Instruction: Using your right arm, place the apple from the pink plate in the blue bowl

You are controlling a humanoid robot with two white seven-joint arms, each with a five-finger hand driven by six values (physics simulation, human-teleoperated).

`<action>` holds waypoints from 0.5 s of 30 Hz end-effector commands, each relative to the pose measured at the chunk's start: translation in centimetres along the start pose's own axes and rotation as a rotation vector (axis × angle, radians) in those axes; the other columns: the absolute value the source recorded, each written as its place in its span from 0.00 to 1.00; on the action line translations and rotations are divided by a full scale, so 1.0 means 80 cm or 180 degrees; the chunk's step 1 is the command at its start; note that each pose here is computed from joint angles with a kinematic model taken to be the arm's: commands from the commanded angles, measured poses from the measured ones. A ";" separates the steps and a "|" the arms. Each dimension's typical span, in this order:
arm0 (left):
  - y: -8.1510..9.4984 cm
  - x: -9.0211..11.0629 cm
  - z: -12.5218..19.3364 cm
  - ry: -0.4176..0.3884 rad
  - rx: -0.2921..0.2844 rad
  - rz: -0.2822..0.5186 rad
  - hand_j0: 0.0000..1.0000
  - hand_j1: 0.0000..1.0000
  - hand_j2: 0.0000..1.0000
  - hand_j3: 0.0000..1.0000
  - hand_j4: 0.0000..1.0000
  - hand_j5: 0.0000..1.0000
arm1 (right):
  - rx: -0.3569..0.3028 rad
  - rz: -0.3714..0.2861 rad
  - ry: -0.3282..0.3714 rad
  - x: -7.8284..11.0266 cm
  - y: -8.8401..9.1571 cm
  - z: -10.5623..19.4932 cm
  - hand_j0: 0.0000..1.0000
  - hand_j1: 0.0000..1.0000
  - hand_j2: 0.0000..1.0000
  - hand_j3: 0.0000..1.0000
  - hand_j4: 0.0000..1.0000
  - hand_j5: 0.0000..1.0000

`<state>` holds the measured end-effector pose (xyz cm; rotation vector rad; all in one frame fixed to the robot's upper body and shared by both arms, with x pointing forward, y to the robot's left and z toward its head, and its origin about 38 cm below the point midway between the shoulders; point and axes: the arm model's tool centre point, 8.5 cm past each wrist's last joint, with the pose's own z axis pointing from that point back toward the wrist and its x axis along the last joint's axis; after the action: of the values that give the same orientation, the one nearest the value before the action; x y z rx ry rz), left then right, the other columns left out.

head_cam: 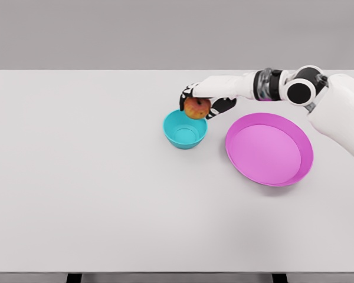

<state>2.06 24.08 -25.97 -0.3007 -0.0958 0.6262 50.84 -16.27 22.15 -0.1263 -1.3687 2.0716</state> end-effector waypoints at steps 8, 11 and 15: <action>0.000 0.000 0.000 -0.0001 -0.0002 0.0005 1.00 1.00 1.00 1.00 1.00 1.00 | 0.0044 0.0080 0.0072 0.006 0.001 -0.011 0.88 0.88 0.88 0.88 0.88 0.88; 0.000 0.000 0.000 -0.0001 -0.0002 0.0005 1.00 1.00 1.00 1.00 1.00 1.00 | 0.0030 0.0103 0.0069 0.009 -0.002 -0.008 0.95 0.95 0.95 0.95 0.95 0.95; 0.000 0.000 0.000 -0.0001 -0.0002 0.0005 1.00 1.00 1.00 1.00 1.00 1.00 | 0.0010 0.0133 0.0051 0.015 -0.005 -0.006 0.96 0.96 0.96 0.96 0.96 0.96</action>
<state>2.06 24.08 -25.97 -0.3007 -0.0958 0.6261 50.42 -15.17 22.29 -0.1682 -1.3572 2.1047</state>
